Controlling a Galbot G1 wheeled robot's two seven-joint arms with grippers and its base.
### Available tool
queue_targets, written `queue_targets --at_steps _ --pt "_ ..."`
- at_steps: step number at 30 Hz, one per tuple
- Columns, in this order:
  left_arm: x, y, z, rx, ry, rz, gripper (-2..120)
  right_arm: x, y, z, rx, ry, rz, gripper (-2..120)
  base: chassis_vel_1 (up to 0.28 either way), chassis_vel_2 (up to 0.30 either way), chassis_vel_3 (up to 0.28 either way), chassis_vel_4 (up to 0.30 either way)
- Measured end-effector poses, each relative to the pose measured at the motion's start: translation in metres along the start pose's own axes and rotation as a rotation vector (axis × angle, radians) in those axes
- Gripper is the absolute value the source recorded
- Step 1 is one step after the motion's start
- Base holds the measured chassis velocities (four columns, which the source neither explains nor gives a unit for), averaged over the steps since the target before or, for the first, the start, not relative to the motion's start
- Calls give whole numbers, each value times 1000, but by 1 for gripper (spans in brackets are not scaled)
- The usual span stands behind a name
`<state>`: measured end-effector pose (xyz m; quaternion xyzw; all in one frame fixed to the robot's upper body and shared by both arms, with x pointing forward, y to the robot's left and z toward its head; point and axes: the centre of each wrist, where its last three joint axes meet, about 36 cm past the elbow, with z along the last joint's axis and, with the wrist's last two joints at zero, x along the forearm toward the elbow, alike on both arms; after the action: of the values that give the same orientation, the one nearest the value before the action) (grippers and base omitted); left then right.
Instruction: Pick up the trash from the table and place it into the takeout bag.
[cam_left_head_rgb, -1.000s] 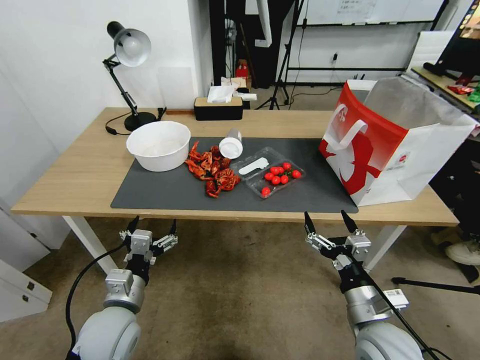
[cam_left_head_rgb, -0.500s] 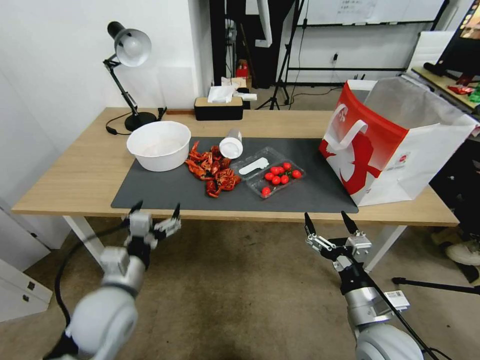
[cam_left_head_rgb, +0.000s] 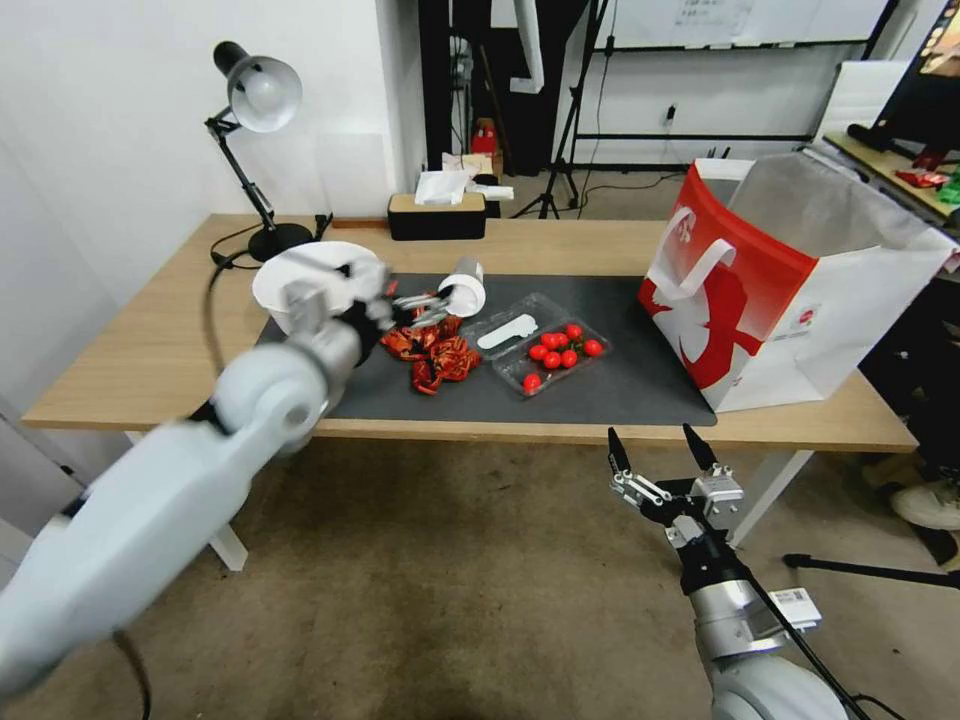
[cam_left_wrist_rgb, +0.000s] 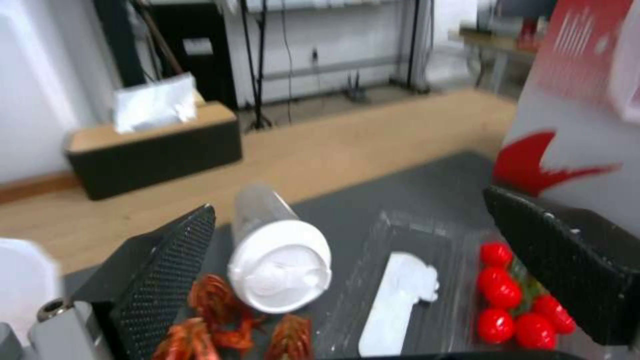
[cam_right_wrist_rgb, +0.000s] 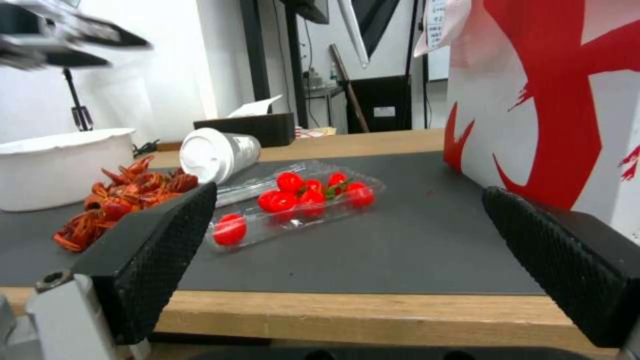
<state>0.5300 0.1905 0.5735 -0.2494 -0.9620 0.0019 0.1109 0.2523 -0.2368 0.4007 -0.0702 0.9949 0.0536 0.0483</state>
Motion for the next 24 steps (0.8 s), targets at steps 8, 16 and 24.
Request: queue_targets --at_steps 8,16,24 --pt "-57 -10 -2 34 128 -48 100 0 -1 0 3 -1 7 100 0 0 0 0" --pt "-99 -15 -8 79 216 -141 100 0 -3 -1 8 -2 11 100 0 0 0 0" --pt "-118 -21 -9 76 239 -211 100 1 -5 -2 11 -6 17 100 0 0 0 0"
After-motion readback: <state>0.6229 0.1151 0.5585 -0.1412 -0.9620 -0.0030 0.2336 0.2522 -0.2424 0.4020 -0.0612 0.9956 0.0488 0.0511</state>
